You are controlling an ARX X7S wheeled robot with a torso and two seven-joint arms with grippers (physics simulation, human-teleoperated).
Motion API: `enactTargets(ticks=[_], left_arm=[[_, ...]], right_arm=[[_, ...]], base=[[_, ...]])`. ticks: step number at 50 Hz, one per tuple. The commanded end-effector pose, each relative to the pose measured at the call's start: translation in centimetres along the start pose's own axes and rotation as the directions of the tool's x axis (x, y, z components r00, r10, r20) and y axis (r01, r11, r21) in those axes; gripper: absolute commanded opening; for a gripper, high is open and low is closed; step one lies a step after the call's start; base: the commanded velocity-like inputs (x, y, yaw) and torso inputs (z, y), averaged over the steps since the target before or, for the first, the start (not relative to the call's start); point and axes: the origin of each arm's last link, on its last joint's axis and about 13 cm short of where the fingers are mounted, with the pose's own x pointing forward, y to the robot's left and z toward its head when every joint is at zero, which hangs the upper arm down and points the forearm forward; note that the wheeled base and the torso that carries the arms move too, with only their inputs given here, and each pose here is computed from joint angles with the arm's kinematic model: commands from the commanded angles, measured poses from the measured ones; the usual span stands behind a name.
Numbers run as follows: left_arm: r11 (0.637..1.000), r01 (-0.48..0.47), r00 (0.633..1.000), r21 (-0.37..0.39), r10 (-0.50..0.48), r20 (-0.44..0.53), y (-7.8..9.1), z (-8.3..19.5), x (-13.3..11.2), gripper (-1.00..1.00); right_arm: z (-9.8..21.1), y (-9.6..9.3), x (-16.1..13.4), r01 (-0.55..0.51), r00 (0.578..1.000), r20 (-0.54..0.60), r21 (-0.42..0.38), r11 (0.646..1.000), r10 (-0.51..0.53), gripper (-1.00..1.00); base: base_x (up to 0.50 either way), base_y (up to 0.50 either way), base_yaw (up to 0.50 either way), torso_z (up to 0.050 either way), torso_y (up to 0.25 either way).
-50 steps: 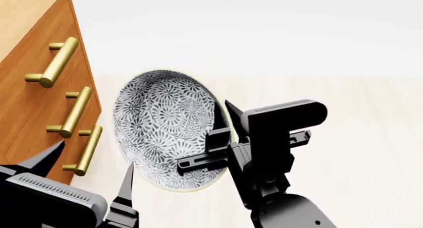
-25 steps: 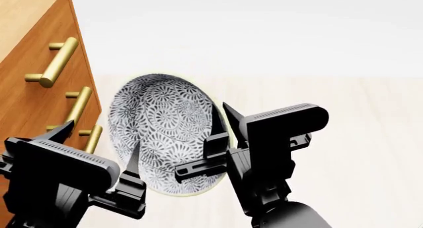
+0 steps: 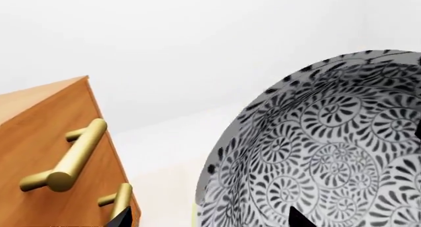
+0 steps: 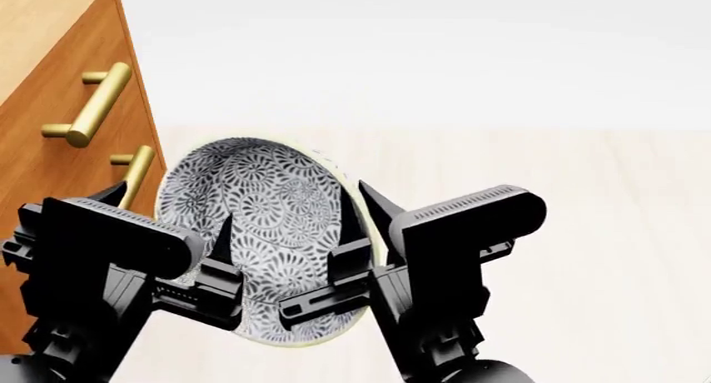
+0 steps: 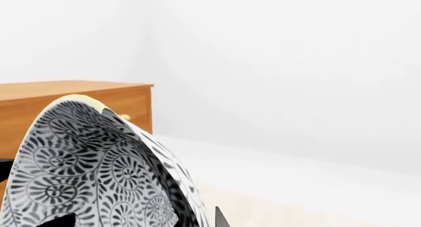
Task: Put the bowl on top of the cabinet.
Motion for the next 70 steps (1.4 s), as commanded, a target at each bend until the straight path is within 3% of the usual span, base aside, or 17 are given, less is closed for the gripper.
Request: enactTargets(ticks=[1,16,17,20,21,26,39,48,49,70], left_arm=[[1.000,0.012,1.000,0.006,-0.012,0.001,0.1,-0.4,0.5,1.00],[1.000,0.027,1.000,0.007,-0.027,-0.007,0.1,-0.9,0.6,1.00],[1.000,0.005,1.000,0.014,-0.005,-0.009,0.1,-1.0,0.6,-1.00],[1.000,0.000,1.000,0.030,0.000,-0.008,0.0,-1.0,0.5,-1.00],[0.997,-0.032,0.999,0.074,0.033,-0.004,0.0,-1.1,0.5,-1.00],[0.995,-0.033,0.999,0.091,0.032,0.015,0.0,-1.3,0.5,-1.00],[0.995,0.019,0.999,0.093,-0.023,0.038,-0.1,-1.0,0.0,-1.00],[0.996,-0.008,0.999,0.085,0.004,0.046,-0.1,-0.3,0.0,-1.00],[0.996,-0.001,0.999,0.084,-0.003,0.046,-0.2,-0.1,0.1,-1.00],[0.996,0.019,0.998,0.082,-0.025,0.064,-0.7,0.9,1.1,-1.00]], right_arm=[[0.6,0.5,-0.6,-0.023,0.999,0.036,-0.021,1.000,0.023,-1.00],[0.4,0.4,-0.6,-0.021,0.999,0.033,-0.021,1.000,0.021,-1.00],[0.3,0.4,-0.6,-0.021,0.999,0.032,-0.022,1.000,0.021,-1.00],[0.4,0.4,-0.6,-0.020,0.999,0.033,-0.021,1.000,0.020,-1.00],[0.5,0.4,-0.6,-0.018,0.999,0.034,-0.023,1.000,0.019,-1.00],[0.5,0.4,-0.6,-0.017,0.999,0.032,-0.028,0.999,0.017,-1.00],[0.6,0.4,-0.6,-0.008,0.999,0.033,-0.034,0.999,0.009,-1.00],[0.6,0.2,-0.5,0.014,1.000,0.025,-0.025,1.000,-0.014,-1.00],[0.6,0.0,-0.4,0.023,1.000,0.014,-0.012,1.000,-0.023,1.00],[0.2,-0.5,-0.2,0.052,0.999,-0.008,-0.013,0.999,-0.053,1.00]], base=[[0.00,0.00,0.00,0.000,0.000],[0.00,0.00,0.00,0.000,0.001],[0.00,0.00,0.00,0.000,0.000],[0.00,0.00,0.00,0.000,0.000],[0.00,0.00,0.00,0.000,0.000],[0.00,0.00,0.00,0.000,0.000],[0.00,0.00,0.00,0.001,0.001],[0.00,0.00,0.00,0.000,0.000],[0.00,0.00,0.00,0.000,0.000],[0.00,0.00,0.00,0.000,0.000]])
